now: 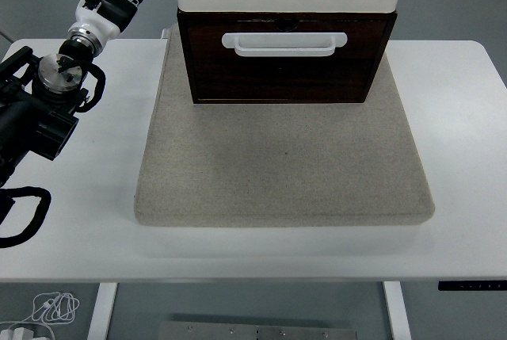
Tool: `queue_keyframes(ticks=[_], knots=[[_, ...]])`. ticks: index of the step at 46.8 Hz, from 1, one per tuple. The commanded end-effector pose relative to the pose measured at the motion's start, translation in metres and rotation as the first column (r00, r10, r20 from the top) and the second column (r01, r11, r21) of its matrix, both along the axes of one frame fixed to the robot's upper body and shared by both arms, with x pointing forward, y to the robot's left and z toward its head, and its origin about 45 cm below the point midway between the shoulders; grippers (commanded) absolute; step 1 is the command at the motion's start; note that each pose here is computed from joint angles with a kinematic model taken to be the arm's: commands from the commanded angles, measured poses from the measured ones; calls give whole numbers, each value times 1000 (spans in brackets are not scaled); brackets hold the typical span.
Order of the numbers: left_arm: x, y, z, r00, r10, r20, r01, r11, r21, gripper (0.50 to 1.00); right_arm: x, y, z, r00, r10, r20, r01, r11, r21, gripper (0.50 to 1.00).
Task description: Open the drawer under the combination cabinet
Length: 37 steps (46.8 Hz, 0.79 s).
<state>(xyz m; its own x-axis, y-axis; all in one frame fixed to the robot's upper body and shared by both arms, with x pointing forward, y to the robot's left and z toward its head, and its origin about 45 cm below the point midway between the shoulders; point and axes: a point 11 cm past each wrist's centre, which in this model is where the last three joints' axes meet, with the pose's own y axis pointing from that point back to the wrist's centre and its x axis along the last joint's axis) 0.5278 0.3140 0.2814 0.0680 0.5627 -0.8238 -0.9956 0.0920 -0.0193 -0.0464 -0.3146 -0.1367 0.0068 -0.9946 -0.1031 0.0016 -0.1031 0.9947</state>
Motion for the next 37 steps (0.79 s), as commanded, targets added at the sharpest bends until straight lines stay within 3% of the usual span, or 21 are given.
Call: queue_keyframes(ticks=[1, 28, 37], knots=[[0, 0, 1, 1000, 0, 1, 0, 1000, 0, 1000, 0, 0, 0, 1000, 0, -1, 0, 1000, 0, 926], [1, 14, 8, 1000, 25, 9, -25, 1000, 12, 1000, 0, 0, 0, 1000, 0, -1, 0, 1000, 0, 926], [-1, 33, 17, 998, 47, 31, -48, 998, 39, 1000, 0, 0, 0, 1000, 0, 1, 0, 1000, 0, 926]])
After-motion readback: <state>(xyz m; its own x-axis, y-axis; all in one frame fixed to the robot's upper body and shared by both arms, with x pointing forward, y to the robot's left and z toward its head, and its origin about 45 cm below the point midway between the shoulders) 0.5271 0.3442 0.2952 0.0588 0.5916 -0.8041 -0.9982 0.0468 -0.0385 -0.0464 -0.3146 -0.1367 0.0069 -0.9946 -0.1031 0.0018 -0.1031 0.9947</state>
